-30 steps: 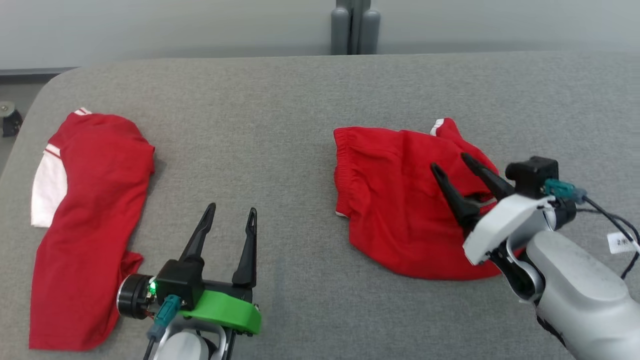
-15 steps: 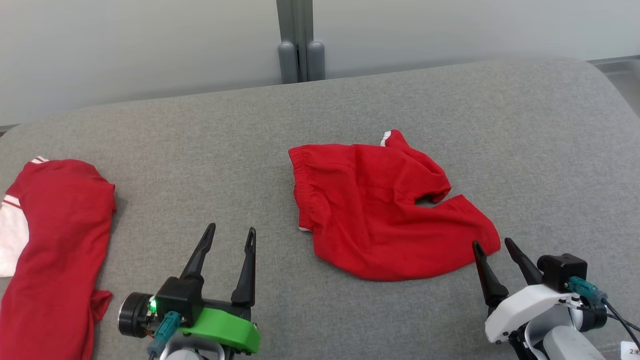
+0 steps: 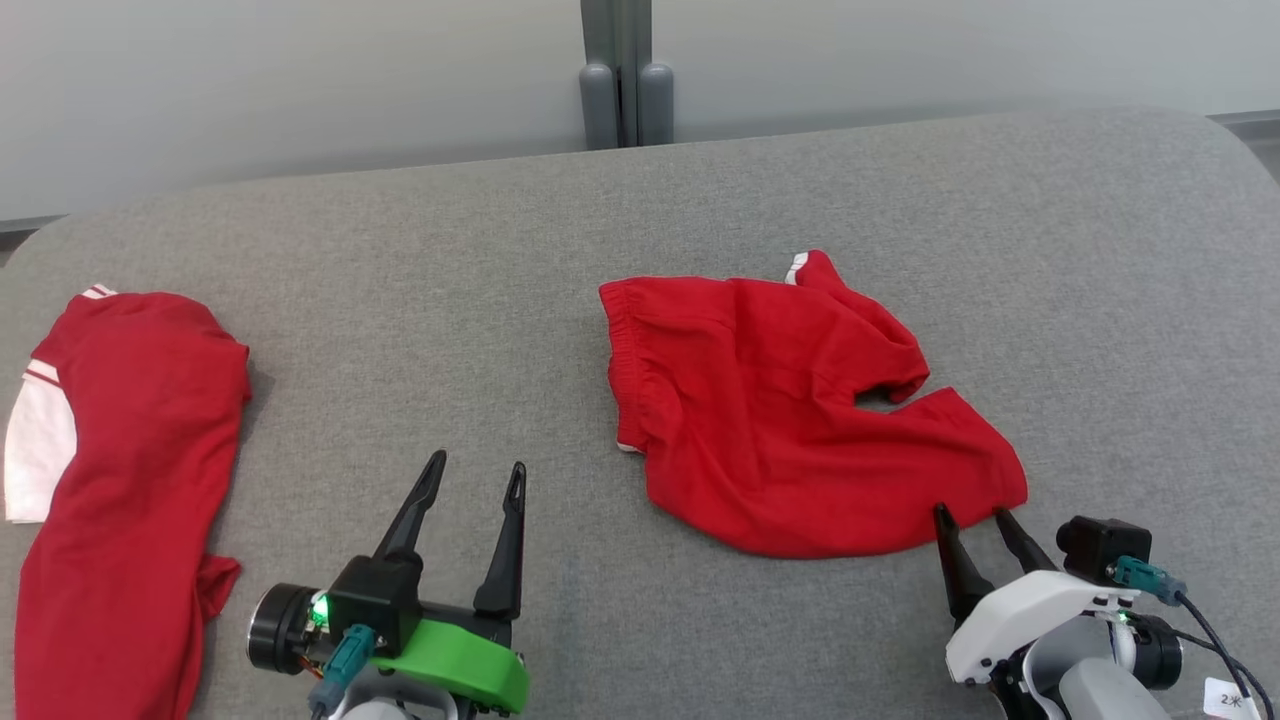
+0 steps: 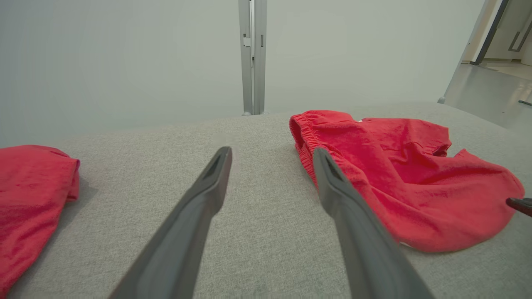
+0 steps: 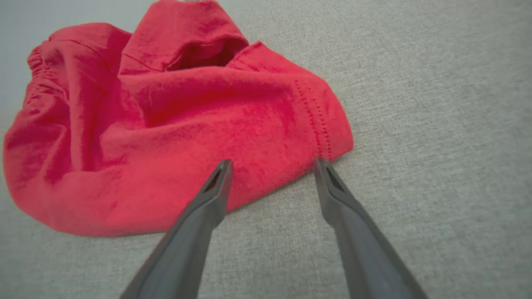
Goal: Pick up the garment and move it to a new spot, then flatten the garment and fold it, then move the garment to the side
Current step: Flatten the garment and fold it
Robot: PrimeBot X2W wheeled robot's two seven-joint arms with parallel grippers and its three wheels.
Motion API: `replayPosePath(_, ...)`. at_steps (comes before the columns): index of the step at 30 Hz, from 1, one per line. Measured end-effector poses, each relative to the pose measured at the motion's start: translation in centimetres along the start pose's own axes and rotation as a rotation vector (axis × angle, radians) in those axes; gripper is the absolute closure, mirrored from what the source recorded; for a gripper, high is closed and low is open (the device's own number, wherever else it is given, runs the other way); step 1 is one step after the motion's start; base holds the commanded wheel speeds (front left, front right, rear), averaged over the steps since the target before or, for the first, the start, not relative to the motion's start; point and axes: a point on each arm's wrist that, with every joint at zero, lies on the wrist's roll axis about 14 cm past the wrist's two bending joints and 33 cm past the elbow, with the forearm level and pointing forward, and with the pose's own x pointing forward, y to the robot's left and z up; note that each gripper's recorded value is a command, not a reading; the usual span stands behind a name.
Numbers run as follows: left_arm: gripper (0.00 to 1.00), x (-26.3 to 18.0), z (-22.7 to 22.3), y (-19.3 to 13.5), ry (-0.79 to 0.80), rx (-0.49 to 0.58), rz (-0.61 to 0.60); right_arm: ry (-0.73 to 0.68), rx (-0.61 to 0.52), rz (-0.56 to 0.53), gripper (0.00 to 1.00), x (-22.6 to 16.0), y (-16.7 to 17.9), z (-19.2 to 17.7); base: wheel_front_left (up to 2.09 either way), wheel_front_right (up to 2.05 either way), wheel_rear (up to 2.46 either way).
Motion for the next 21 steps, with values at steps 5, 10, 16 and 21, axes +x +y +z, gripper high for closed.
replayPosePath(5, 0.0, -0.2, -0.4, 0.8, 0.011, 0.003, 0.023, 0.033, 0.024, 0.028, 0.6, 1.1, 1.3, -0.6, 0.0, 0.0, 0.0)
replayPosePath(10, 0.0, -0.4, -0.5, 1.3, 0.017, 0.004, 0.04, 0.037, 0.003, 0.071, 1.0, 1.7, 2.5, -0.6, 0.0, 0.0, 0.0)
replayPosePath(16, 0.0, -0.4, 0.0, 1.1, 0.002, 0.006, 0.035, -0.006, -0.028, 0.096, 1.0, 1.4, 2.9, 0.8, 0.0, 0.0, 0.0)
replayPosePath(21, 0.0, -0.3, 0.6, 0.3, -0.015, -0.002, 0.018, -0.08, -0.064, 0.117, 1.0, 0.8, 2.9, 3.2, 0.0, 0.0, 0.0)
